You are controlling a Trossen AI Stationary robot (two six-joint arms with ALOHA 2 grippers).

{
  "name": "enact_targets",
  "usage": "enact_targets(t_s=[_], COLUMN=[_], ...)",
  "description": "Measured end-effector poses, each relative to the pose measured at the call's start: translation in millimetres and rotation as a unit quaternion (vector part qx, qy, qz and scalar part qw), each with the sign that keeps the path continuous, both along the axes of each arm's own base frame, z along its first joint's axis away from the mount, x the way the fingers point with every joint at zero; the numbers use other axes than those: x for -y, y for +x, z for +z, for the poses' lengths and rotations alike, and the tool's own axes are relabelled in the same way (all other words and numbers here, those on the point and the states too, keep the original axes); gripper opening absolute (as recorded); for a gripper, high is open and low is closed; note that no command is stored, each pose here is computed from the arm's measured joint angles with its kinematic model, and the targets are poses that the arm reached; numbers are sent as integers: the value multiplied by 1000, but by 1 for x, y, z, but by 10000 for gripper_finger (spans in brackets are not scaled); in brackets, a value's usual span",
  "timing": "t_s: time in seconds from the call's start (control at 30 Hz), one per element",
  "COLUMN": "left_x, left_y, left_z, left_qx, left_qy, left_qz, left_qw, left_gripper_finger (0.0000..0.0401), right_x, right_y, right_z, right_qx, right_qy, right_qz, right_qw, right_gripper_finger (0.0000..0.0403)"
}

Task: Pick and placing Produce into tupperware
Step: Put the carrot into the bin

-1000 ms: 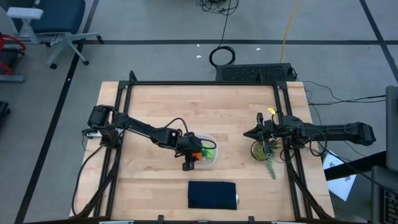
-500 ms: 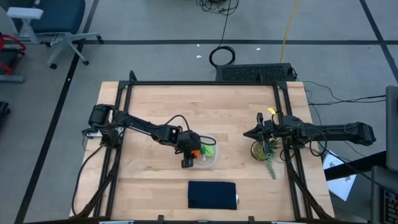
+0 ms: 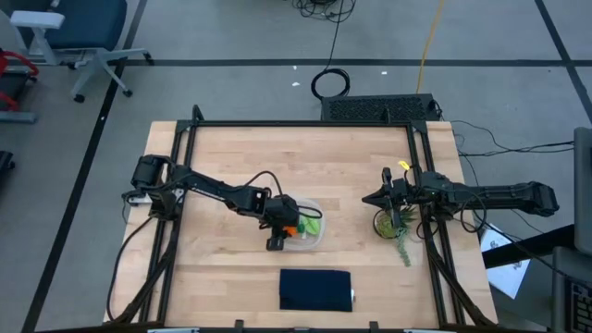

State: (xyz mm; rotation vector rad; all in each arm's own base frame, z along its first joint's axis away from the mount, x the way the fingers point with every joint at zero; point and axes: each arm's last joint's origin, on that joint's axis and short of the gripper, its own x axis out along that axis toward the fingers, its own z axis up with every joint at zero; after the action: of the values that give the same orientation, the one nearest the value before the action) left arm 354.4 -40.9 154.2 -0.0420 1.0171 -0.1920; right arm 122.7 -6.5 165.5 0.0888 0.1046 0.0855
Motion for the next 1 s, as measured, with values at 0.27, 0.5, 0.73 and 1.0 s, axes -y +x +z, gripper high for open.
enact_targets(t_s=[0.27, 0.5, 0.73, 1.0], left_x=[-1, -2, -2, -2], left_y=[0, 0, 0, 0], left_z=[0, 0, 0, 4], left_qx=[-2, -6, -7, 3], left_qy=[-7, -19, -22, -19], left_qz=[13, 35, 36, 28], left_qw=[1000, 999, 999, 999], left_gripper_finger=[166, 192, 233, 221], right_x=[0, 0, 0, 0], right_y=[0, 0, 0, 0], right_z=[0, 0, 0, 0], right_qx=[0, 0, 0, 0], right_qy=[0, 0, 0, 0], right_qz=[0, 0, 0, 0], right_qw=[1000, 1000, 1000, 1000], right_gripper_finger=[0, 0, 0, 0])
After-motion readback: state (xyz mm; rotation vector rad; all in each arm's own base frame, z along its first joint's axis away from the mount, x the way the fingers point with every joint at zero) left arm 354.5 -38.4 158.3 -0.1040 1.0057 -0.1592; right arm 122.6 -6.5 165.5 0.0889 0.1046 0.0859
